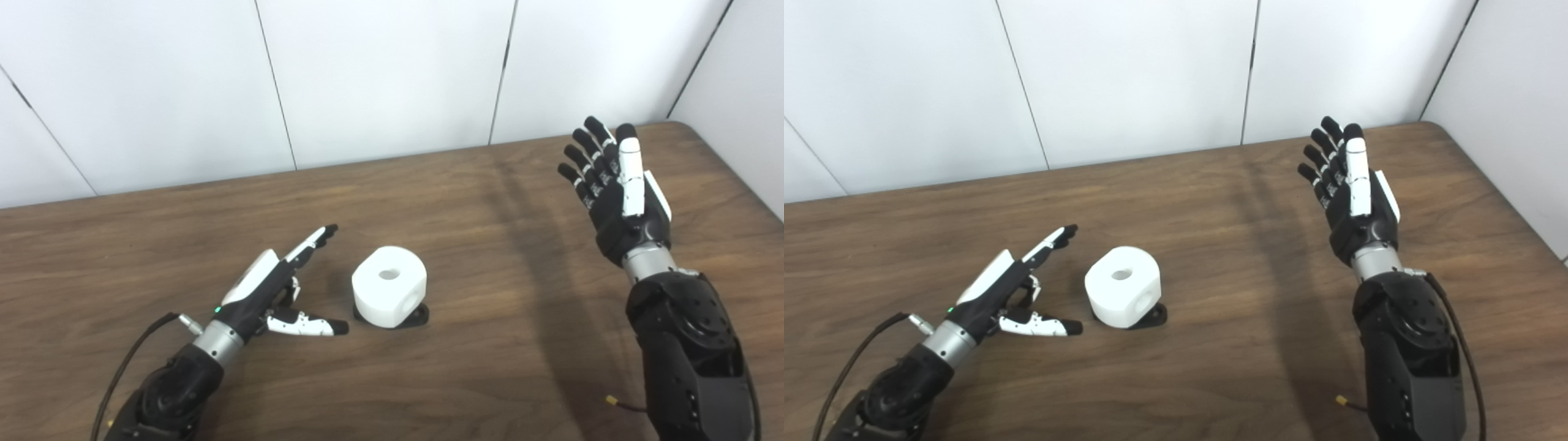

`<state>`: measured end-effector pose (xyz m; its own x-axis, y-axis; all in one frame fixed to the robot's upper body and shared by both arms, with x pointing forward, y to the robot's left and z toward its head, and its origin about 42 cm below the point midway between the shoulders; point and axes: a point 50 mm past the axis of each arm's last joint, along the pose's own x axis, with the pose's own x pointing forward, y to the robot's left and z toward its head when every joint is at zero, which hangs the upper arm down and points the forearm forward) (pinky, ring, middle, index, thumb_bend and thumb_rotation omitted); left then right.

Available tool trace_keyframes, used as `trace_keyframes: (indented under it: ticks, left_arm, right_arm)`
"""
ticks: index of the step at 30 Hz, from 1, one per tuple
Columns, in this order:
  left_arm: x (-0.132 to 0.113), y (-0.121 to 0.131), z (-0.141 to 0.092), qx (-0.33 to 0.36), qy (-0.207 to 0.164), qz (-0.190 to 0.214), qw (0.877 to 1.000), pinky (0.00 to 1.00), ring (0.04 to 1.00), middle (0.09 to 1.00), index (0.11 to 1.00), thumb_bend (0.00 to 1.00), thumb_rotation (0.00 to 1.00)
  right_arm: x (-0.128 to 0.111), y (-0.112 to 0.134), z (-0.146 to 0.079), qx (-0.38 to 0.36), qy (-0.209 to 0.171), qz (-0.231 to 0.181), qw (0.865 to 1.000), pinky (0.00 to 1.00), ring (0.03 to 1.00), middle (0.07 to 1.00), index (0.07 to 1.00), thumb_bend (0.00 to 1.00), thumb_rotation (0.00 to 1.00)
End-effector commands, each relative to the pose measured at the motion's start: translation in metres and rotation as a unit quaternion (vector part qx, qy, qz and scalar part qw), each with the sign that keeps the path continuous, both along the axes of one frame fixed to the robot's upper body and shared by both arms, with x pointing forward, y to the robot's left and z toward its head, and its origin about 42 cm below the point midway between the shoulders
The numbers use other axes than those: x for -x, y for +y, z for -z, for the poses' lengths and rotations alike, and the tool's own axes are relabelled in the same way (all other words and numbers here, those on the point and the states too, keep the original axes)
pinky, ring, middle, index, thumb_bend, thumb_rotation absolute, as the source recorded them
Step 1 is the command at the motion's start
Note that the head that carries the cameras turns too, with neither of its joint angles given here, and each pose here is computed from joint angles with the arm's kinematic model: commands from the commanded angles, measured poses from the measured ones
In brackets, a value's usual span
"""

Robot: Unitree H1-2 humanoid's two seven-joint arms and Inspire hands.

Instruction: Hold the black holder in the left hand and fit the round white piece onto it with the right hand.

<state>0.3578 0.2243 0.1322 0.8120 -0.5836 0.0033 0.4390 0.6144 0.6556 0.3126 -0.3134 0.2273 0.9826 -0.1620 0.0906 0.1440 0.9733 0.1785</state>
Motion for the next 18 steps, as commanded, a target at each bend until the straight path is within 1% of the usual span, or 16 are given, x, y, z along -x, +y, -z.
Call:
trace_keyframes:
  ticks: [1,3,4,5,7,8,9,10,11,13,15,18]
  left_arm:
    - [0.008,0.026,0.018,-0.036,0.051,-0.008,0.998,0.94,0.962,0.98,0.984,1.0,0.29]
    - [0.006,0.035,0.014,-0.03,0.052,-0.011,0.998,0.94,0.972,0.987,0.979,0.98,0.23]
    - [0.006,0.04,0.013,-0.026,0.05,-0.013,0.998,0.93,0.975,0.989,0.978,0.94,0.23]
    - [0.005,0.045,0.012,-0.019,0.049,-0.019,0.998,0.93,0.975,0.988,0.973,0.89,0.24]
    - [0.004,0.055,0.011,0.004,0.055,-0.04,0.998,0.9,0.98,0.996,0.971,0.71,0.24]
    - [0.004,0.057,0.011,0.013,0.057,-0.048,0.997,0.92,0.985,0.998,0.969,0.63,0.26]
    - [0.004,0.06,0.01,0.022,0.055,-0.059,0.997,0.93,0.989,0.999,0.969,0.58,0.27]
    - [0.003,0.062,0.01,0.036,0.058,-0.074,0.995,0.95,0.993,1.0,0.969,0.52,0.33]
    - [0.003,0.063,0.01,0.045,0.06,-0.085,0.994,0.96,0.998,1.0,0.965,0.5,0.39]
    - [0.003,0.063,0.008,0.078,0.06,-0.1,0.99,0.98,1.0,1.0,0.968,0.48,0.44]
    - [0.002,0.062,0.006,0.102,0.053,-0.109,0.987,1.0,1.0,1.0,0.969,0.42,0.46]
    - [0.0,0.061,0.005,0.129,0.045,-0.12,0.983,1.0,1.0,0.998,0.977,0.4,0.59]
  right_arm:
    - [-0.006,0.003,-0.017,0.005,-0.047,-0.006,0.999,0.9,0.939,0.944,0.944,0.27,0.94]
    - [-0.007,0.003,-0.015,0.005,-0.047,-0.006,0.999,0.9,0.94,0.945,0.944,0.28,0.94]
    - [-0.007,0.004,-0.014,0.006,-0.045,-0.005,0.999,0.9,0.939,0.943,0.942,0.28,0.94]
    - [-0.008,0.004,-0.013,0.008,-0.044,-0.003,0.999,0.9,0.938,0.943,0.943,0.28,0.94]
    - [-0.008,0.005,-0.01,0.015,-0.042,-0.001,0.999,0.9,0.937,0.948,0.947,0.28,0.96]
    - [-0.008,0.005,-0.009,0.017,-0.041,0.0,0.999,0.9,0.935,0.948,0.945,0.28,0.96]
    - [-0.008,0.005,-0.007,0.018,-0.04,0.0,0.999,0.89,0.934,0.947,0.945,0.28,0.97]
    - [-0.008,0.006,-0.005,0.019,-0.039,-0.001,0.999,0.89,0.935,0.948,0.945,0.28,0.96]
    - [-0.008,0.006,-0.004,0.019,-0.039,-0.001,0.999,0.9,0.939,0.951,0.948,0.29,0.95]
    - [-0.008,0.007,-0.001,0.016,-0.037,0.0,0.999,0.9,0.939,0.951,0.948,0.29,0.94]
    - [-0.008,0.008,0.001,0.011,-0.034,0.002,0.999,0.89,0.933,0.944,0.943,0.28,0.91]
    - [-0.006,0.009,0.002,0.011,-0.031,0.003,0.999,0.88,0.931,0.941,0.939,0.28,0.9]
